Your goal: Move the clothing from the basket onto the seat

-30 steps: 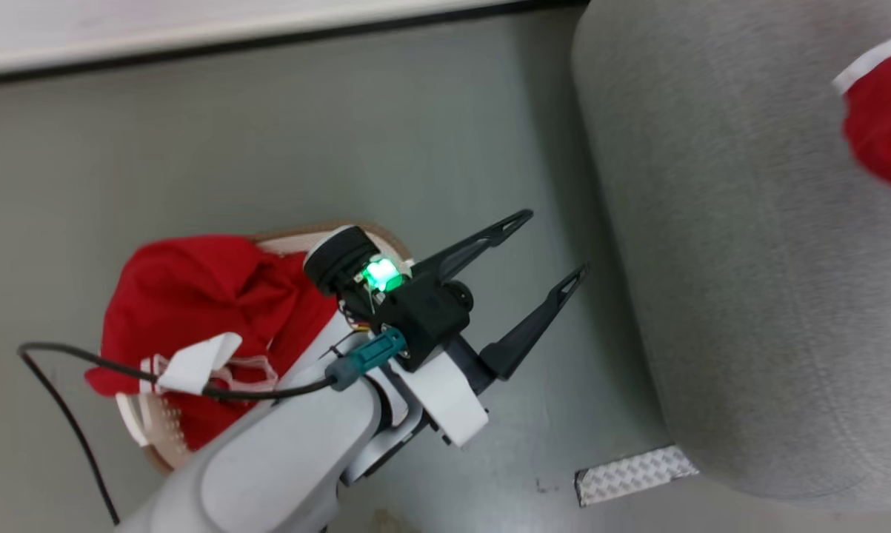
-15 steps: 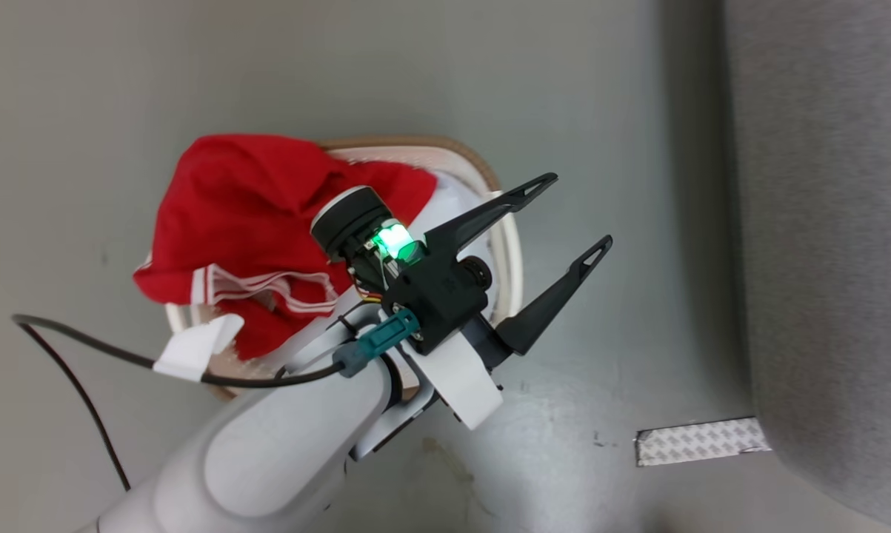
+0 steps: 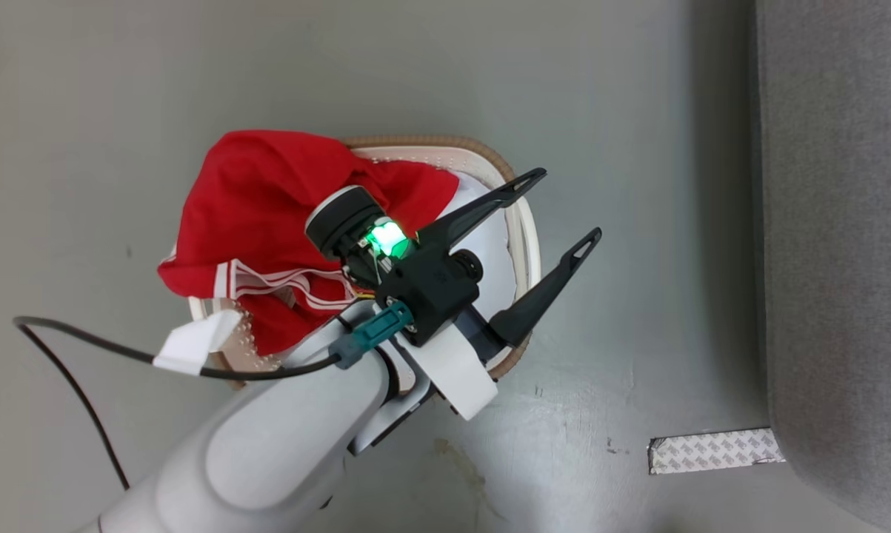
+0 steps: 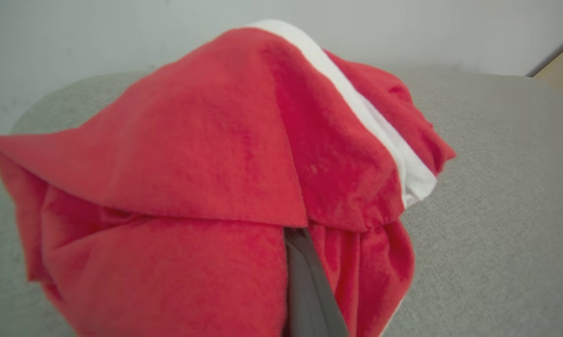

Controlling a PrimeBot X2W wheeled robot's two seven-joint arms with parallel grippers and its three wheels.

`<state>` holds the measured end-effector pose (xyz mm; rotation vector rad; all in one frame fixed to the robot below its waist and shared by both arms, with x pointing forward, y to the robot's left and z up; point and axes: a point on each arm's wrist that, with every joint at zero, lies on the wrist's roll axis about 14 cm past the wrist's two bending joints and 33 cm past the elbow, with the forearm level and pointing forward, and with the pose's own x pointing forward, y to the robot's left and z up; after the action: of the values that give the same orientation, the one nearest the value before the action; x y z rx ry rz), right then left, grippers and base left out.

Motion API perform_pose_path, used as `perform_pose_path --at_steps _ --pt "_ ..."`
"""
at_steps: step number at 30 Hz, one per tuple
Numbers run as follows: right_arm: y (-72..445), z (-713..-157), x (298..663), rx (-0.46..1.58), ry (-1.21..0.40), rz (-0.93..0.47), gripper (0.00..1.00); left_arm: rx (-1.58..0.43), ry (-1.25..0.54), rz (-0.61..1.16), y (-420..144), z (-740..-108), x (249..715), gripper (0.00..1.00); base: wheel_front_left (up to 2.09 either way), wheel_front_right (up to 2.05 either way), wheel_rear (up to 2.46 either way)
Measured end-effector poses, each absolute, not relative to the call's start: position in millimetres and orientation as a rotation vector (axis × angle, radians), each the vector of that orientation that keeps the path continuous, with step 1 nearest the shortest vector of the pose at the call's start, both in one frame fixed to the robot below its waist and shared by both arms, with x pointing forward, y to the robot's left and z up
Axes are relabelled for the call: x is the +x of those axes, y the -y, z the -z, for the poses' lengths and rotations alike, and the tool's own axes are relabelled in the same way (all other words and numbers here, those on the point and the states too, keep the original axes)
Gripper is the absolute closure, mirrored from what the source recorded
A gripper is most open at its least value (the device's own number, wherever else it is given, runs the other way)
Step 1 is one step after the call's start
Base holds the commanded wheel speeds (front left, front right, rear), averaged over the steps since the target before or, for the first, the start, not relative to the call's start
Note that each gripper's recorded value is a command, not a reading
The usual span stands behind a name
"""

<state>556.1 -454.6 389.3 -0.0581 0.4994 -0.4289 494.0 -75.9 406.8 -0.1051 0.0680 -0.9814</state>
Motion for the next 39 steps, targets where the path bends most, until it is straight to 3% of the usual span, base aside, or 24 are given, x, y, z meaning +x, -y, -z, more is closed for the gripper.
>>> perform_pose_path --at_steps 1,2,10,20,27,39 --pt "454 -390 555 -0.057 -0.508 0.428 0.41 -0.103 -0.066 0.981 76 -408 494 0.00 0.00 0.00 0.00" --pt "454 -391 554 -0.056 -0.512 0.427 0.00 -0.102 -0.065 0.981 77 -409 494 0.00 0.00 0.00 0.00" --pt "447 -406 543 -0.071 -0.568 0.393 0.00 -0.102 -0.055 0.962 75 -425 491 0.00 0.00 0.00 0.00" --pt "429 -442 503 -0.110 -0.599 0.313 0.00 -0.103 -0.018 0.914 69 -464 472 0.00 0.00 0.00 0.00" --pt "410 -491 486 -0.133 -0.478 0.235 0.00 -0.098 0.050 0.860 60 -503 457 0.00 0.00 0.00 0.00" --pt "337 -599 476 -0.090 -0.066 0.030 0.00 -0.092 0.154 0.634 1 -561 443 0.00 0.00 0.00 0.00"
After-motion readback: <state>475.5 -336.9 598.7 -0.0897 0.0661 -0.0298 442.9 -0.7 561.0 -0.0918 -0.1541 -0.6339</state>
